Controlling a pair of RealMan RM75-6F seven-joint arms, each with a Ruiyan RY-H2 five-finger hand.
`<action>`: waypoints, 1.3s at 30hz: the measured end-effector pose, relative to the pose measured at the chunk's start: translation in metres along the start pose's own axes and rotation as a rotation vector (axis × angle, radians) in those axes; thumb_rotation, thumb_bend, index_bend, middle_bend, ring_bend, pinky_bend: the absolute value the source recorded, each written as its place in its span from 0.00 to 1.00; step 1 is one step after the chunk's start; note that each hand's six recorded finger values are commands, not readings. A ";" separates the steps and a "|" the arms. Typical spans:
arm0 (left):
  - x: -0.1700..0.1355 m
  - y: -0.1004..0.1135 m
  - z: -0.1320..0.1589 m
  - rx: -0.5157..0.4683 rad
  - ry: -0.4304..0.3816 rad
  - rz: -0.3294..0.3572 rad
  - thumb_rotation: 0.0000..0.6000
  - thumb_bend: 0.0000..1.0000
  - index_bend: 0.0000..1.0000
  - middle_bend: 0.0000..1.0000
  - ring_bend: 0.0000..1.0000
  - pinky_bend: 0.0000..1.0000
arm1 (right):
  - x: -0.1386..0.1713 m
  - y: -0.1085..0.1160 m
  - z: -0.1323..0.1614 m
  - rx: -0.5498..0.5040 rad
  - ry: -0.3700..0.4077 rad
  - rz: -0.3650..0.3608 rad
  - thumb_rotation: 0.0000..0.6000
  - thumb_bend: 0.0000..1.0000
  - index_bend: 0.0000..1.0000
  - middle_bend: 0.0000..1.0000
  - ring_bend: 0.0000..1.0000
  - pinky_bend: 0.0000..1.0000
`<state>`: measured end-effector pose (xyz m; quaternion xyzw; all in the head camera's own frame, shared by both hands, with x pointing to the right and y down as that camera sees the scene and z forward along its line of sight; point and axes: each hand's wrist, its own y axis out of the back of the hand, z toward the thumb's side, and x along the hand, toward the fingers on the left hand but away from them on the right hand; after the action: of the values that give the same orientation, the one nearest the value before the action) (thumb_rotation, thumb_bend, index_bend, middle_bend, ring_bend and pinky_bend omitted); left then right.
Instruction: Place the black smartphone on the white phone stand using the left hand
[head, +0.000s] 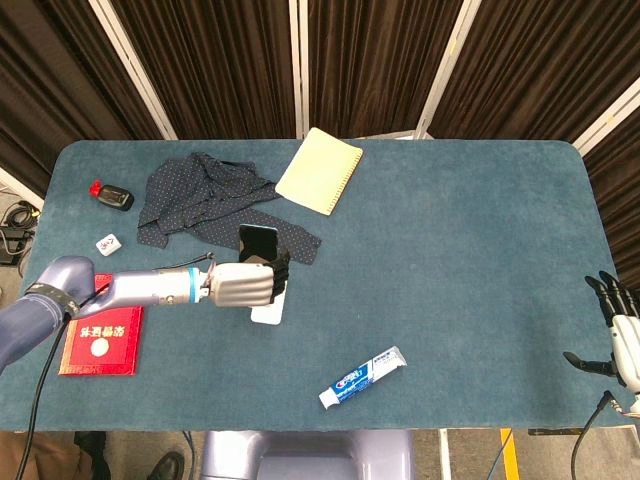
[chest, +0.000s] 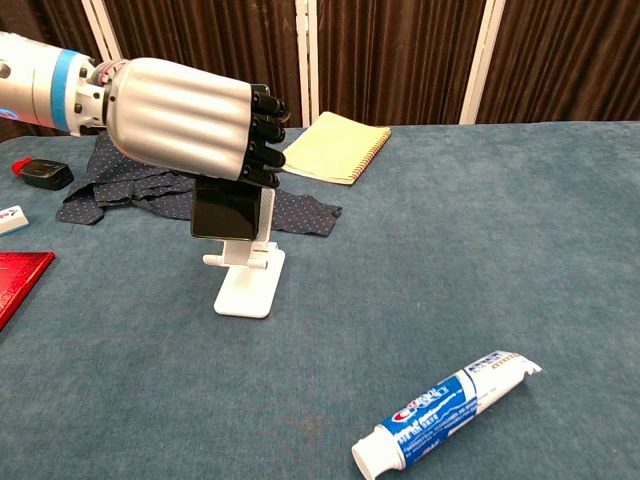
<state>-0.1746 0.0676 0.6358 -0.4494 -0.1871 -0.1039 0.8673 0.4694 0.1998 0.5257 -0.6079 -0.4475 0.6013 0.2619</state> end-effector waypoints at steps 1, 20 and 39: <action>0.001 0.000 0.000 0.001 0.001 0.000 1.00 0.00 0.65 0.43 0.44 0.25 | 0.000 0.001 0.000 -0.002 -0.001 -0.002 1.00 0.00 0.00 0.00 0.00 0.00; 0.010 -0.001 0.013 0.014 -0.005 -0.010 1.00 0.00 0.64 0.42 0.44 0.15 | 0.003 0.008 -0.007 -0.019 -0.008 -0.015 1.00 0.00 0.00 0.00 0.00 0.00; 0.015 -0.003 0.022 0.000 0.007 0.003 1.00 0.00 0.50 0.33 0.39 0.13 | 0.003 0.008 -0.008 -0.022 -0.009 -0.013 1.00 0.00 0.00 0.00 0.00 0.00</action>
<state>-0.1670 0.0835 0.6558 -0.4491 -0.1833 -0.1041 0.8683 0.4787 0.2000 0.5183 -0.6050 -0.4592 0.5975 0.2572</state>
